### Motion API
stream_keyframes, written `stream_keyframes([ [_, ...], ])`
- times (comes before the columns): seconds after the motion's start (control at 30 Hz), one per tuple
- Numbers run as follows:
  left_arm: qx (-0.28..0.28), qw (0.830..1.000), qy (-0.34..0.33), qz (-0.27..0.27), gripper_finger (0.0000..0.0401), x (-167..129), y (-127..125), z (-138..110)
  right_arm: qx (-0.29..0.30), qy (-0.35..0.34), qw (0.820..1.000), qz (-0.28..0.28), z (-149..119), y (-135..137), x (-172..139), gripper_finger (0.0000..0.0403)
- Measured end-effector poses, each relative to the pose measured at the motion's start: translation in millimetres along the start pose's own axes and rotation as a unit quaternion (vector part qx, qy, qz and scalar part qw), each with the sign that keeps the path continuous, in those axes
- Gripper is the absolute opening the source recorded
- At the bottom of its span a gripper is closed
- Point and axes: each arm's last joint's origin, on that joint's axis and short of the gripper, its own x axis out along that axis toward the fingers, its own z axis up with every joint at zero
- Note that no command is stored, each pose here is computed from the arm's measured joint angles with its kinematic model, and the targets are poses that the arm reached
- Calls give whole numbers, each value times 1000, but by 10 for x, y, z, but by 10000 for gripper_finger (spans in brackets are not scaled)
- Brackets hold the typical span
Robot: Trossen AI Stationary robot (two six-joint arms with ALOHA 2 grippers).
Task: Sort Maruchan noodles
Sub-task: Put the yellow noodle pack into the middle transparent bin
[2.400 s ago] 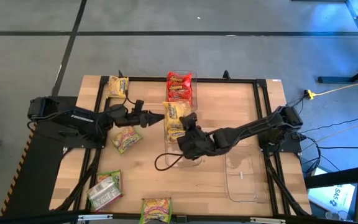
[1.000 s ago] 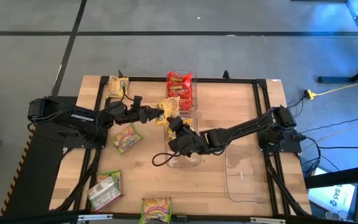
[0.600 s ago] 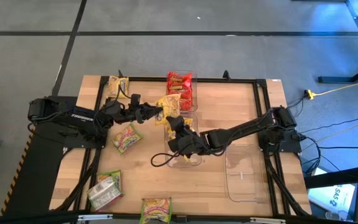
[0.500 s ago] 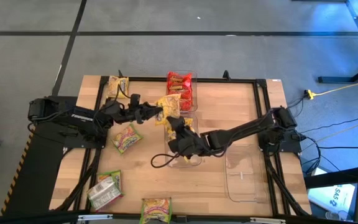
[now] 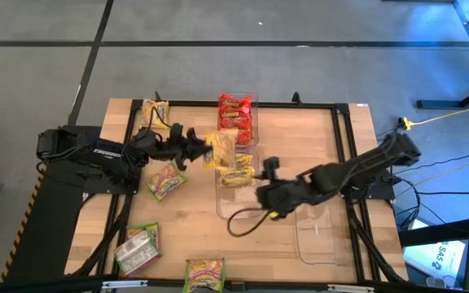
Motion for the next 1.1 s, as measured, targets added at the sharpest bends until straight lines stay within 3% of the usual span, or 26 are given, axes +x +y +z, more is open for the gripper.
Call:
stream_keyframes([
  [0.13, 42, 998, 37, -24, 101, 21, -92, -103, 100, 6, 988, 121, -229, 92, -130, 221],
  [0.27, 99, 990, 102, -25, 101, 202, -238, -151, 150, -31, 979, 138, -482, 193, -158, 221],
  [0.37, 153, 972, 176, 0, 101, 445, -435, -85, 187, -57, 973, 124, -676, 229, -131, 221],
  [0.5, 222, 923, 304, 81, 102, 693, -685, 47, 215, -83, 967, 114, -872, 268, -77, 221],
  [0.63, 252, 883, 381, 104, 102, 974, -913, 218, 219, -82, 967, 105, -992, 294, -36, 221],
  [0.9, 285, 783, 538, 127, 103, 1590, -935, 96, 223, -69, 970, 73, -1085, 314, 23, 221],
  [1.1, 285, 732, 604, 136, 103, 1887, -851, -126, 233, -61, 968, 71, -1132, 334, 54, 221],
])
